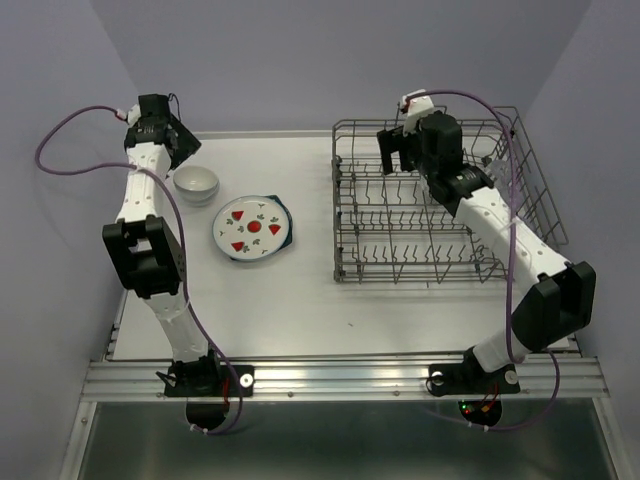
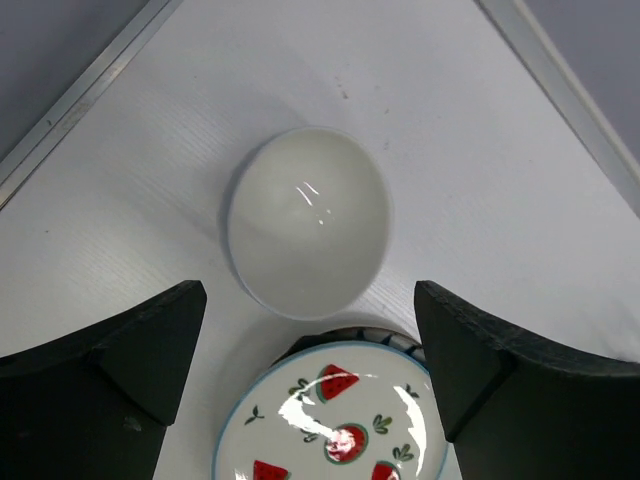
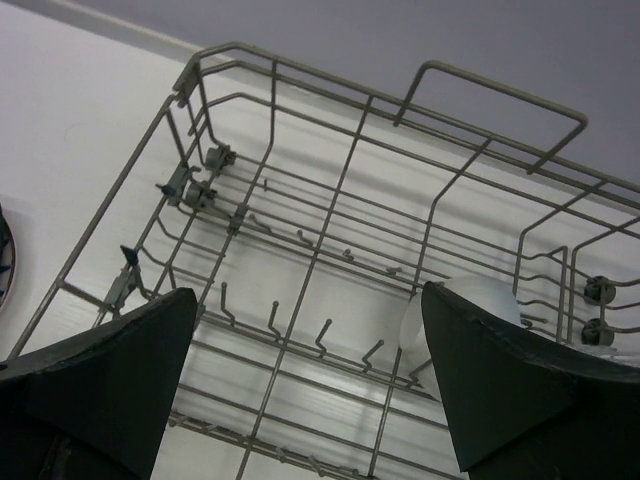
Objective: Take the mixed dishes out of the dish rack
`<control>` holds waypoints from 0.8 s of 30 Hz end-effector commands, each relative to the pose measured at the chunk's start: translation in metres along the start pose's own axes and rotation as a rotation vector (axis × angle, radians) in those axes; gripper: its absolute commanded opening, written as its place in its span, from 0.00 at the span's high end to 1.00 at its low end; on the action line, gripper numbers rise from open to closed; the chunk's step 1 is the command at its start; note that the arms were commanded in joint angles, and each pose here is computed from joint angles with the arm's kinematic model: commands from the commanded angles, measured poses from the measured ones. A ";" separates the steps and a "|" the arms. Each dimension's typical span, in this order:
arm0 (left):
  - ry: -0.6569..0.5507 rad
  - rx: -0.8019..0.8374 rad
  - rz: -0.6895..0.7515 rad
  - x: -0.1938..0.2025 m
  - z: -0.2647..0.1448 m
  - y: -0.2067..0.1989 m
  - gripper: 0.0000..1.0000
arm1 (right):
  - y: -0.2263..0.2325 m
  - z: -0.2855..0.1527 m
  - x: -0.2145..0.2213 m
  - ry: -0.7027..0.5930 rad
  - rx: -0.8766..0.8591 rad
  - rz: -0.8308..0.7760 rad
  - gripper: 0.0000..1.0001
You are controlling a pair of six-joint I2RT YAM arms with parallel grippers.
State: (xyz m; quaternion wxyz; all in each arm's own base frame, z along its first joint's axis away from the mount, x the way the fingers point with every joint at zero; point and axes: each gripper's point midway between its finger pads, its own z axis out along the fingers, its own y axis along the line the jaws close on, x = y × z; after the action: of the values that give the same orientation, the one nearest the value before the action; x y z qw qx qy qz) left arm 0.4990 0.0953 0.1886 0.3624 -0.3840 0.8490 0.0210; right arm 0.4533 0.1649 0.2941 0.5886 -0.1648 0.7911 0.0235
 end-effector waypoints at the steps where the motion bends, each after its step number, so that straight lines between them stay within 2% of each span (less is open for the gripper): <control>1: -0.122 0.174 0.019 -0.021 -0.087 -0.040 0.02 | -0.053 -0.014 -0.034 -0.070 0.126 0.173 0.00; 6: -0.160 0.259 0.054 -0.015 -0.127 -0.058 0.01 | -0.090 -0.026 -0.031 -0.082 0.175 0.253 0.00; 9: -0.146 0.366 0.113 0.010 -0.154 -0.092 0.01 | -0.127 -0.027 -0.015 -0.053 0.239 0.338 0.00; 12: -0.068 0.552 0.227 0.069 -0.181 -0.143 0.01 | -0.146 -0.018 0.016 0.016 0.191 0.438 0.00; 15: 0.028 0.624 0.329 0.136 -0.195 -0.170 0.01 | -0.148 -0.011 0.034 0.055 0.146 0.469 0.00; 21: 0.175 0.663 0.506 0.250 -0.203 -0.200 0.01 | -0.163 0.002 0.064 0.115 0.069 0.543 0.00; 24: 0.226 0.677 0.539 0.273 -0.202 -0.204 0.01 | -0.158 0.012 0.074 0.142 0.005 0.552 0.00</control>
State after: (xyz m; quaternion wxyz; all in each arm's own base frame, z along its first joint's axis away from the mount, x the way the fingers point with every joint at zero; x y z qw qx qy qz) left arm 0.3960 -0.2725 0.2157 0.3555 -0.0206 0.9140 -0.1944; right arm 0.4891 -0.0110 0.2461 0.5151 0.0800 0.8460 0.1122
